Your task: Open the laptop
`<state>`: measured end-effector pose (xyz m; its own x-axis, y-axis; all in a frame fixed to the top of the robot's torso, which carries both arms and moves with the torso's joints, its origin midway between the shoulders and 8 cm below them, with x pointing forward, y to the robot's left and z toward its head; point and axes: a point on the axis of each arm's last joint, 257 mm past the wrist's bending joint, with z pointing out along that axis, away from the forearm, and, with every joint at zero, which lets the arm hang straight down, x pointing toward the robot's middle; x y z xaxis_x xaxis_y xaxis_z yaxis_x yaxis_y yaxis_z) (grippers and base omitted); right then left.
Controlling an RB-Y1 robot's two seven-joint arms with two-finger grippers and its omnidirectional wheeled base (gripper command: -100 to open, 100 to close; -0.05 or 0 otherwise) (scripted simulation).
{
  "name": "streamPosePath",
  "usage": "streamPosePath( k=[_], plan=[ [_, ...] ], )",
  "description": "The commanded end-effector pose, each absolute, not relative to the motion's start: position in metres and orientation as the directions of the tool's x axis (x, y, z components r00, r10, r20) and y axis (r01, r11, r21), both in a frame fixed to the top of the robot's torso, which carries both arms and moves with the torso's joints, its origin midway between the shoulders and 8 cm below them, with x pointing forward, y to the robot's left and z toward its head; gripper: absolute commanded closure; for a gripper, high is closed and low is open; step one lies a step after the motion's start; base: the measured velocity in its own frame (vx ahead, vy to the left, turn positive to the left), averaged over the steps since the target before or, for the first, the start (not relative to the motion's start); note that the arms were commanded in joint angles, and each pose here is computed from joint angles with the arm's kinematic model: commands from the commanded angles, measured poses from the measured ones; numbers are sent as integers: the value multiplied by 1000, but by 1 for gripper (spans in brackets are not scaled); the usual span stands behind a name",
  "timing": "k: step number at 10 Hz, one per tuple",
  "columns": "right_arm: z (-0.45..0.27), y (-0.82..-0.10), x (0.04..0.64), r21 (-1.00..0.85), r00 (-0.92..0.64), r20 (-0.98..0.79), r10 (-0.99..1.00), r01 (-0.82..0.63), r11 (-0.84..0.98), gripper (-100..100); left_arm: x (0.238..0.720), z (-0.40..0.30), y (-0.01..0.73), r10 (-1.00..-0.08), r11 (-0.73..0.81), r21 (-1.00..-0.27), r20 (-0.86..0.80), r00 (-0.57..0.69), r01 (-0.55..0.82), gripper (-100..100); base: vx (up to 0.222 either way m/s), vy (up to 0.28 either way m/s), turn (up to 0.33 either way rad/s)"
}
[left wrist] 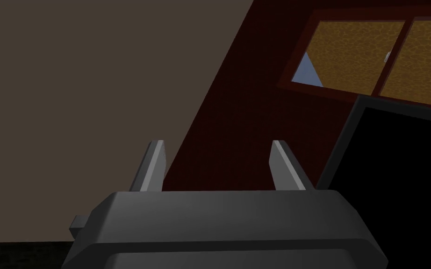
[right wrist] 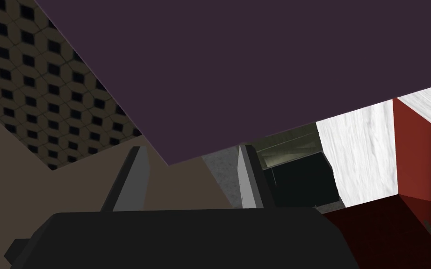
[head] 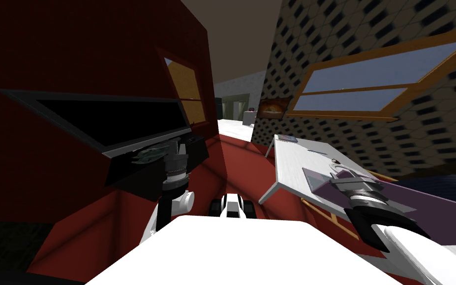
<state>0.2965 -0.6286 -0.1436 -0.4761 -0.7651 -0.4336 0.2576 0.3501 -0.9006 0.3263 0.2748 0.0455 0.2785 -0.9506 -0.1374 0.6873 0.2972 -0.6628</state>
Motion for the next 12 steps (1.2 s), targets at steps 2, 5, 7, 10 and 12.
streamPosePath(
  k=[2,5,7,10,12],
  plan=[
    [-148,-583,311,-899,-414,-437,-799,227,374,100,326,46,275,-951,297,-663,-137,278,687,0,75,-47,-227],
    [-146,-584,303,-902,-407,-431,-805,199,382,100,326,46,275,-951,297,-663,-137,278,688,0,58,-10,-103],
    [-150,-592,293,-904,-413,-427,-804,164,396,100,326,45,275,-951,297,-663,-137,278,687,0,187,29,-78],
    [-155,-606,273,-901,-425,-422,-801,93,425,100,326,46,275,-951,297,-663,-137,278,688,0,140,23,-37],
    [-157,-612,264,-896,-431,-420,-799,57,440,100,326,46,275,-951,297,-663,-137,278,687,0,167,40,-67]
  ],
)
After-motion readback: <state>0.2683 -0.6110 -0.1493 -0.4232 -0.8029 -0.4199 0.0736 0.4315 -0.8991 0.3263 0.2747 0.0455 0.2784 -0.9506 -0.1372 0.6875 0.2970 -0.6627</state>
